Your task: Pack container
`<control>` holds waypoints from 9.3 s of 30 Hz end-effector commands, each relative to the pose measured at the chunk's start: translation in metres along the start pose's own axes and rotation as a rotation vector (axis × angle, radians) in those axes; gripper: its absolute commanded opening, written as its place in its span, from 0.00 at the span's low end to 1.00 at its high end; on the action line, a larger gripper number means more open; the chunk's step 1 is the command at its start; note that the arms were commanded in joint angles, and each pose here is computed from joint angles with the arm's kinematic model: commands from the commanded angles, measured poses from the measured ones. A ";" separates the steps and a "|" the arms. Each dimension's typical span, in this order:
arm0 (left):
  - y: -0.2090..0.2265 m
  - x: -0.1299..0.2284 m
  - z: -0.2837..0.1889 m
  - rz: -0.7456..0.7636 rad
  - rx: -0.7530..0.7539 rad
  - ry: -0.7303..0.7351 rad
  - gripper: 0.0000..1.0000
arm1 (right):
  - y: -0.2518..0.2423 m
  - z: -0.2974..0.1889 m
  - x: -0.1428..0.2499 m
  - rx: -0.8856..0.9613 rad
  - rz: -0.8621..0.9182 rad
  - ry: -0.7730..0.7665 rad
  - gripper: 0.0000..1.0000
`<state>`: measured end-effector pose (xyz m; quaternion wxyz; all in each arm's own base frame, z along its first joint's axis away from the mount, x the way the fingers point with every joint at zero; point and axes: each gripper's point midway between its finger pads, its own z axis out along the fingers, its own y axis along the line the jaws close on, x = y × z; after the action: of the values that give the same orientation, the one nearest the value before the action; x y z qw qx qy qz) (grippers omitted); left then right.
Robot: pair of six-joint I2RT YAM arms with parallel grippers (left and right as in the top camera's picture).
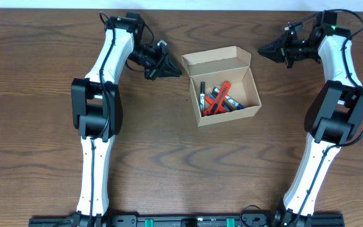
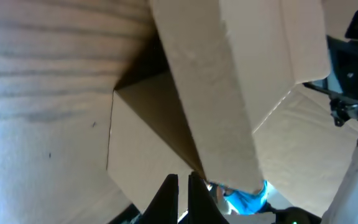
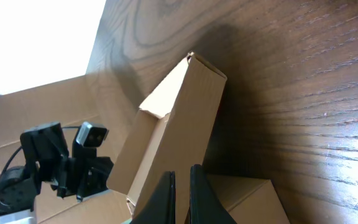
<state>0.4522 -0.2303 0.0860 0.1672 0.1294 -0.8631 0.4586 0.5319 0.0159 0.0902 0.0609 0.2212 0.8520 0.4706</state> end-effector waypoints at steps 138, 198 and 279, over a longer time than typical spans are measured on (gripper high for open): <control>-0.082 0.030 -0.011 0.353 0.206 0.025 0.08 | 0.138 -0.002 0.033 -0.565 -0.240 0.241 0.02; -0.185 0.203 -0.077 1.149 -0.577 -0.516 0.06 | 0.277 -0.223 0.105 -0.484 -0.778 -0.282 0.99; -0.017 0.122 0.106 0.869 -0.641 0.108 0.06 | 0.249 -0.276 0.080 -0.443 -0.760 -0.417 0.99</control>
<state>0.3319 -0.3399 0.1002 0.0296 -0.3164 -0.9244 0.2108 0.4659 -0.0502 0.4405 0.4244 -0.0124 0.7258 0.5413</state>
